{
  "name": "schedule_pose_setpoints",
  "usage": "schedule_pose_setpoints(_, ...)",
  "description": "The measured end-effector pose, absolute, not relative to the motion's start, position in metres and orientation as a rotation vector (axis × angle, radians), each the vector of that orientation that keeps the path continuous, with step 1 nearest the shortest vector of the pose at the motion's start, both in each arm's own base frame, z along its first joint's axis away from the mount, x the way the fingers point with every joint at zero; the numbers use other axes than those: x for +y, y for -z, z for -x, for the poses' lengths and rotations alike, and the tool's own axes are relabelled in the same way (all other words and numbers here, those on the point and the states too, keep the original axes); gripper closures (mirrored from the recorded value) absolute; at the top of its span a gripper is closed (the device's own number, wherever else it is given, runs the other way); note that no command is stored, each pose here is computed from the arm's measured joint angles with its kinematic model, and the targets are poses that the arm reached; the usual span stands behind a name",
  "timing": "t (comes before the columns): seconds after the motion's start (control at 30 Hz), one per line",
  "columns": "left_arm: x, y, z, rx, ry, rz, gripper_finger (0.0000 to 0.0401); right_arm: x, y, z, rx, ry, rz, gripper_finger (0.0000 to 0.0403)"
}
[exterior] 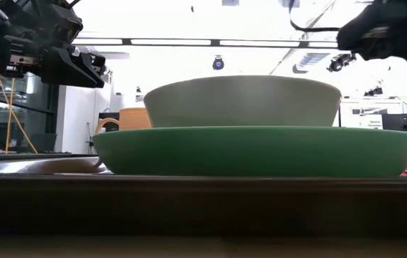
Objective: Set up tray
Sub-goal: Put the yellow table knife on the right of the blue fork on the brown serving tray
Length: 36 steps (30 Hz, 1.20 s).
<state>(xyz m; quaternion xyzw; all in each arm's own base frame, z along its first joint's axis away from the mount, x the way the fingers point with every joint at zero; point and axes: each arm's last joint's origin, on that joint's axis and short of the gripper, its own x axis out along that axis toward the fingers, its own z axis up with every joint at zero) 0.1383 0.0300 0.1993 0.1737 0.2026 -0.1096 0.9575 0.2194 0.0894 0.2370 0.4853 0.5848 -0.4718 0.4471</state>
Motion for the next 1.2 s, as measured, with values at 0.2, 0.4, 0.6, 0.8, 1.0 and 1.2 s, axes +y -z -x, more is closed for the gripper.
schedule_pose_setpoints(0.2,0.03,-0.199,-0.138,0.411,0.222,-0.352,0.0288,0.107,-0.237,-0.211,1.5,1.165,-1.202,0.0336)
schedule_pose_setpoints(0.4,0.03,-0.199,-0.138,0.41,0.222,-0.352,0.0288,0.124,-0.238,-0.202,1.552,1.16,-1.196,0.0336)
schedule_pose_setpoints(0.6,0.03,-0.199,-0.138,0.411,0.221,-0.345,0.0288,0.139,-0.238,-0.194,1.62,1.145,-1.194,0.0336)
schedule_pose_setpoints(0.8,0.03,-0.199,-0.138,0.411,0.221,-0.345,0.0288,0.15,-0.234,-0.191,1.686,1.134,-1.2,0.0336)
schedule_pose_setpoints(1.0,0.03,-0.199,-0.138,0.41,0.221,-0.345,0.0288,0.155,-0.233,-0.191,1.688,1.111,-1.214,0.0336)
schedule_pose_setpoints(1.2,0.03,-0.199,-0.138,0.41,0.221,-0.346,0.0288,0.158,-0.228,-0.194,1.699,1.123,-1.212,0.0336)
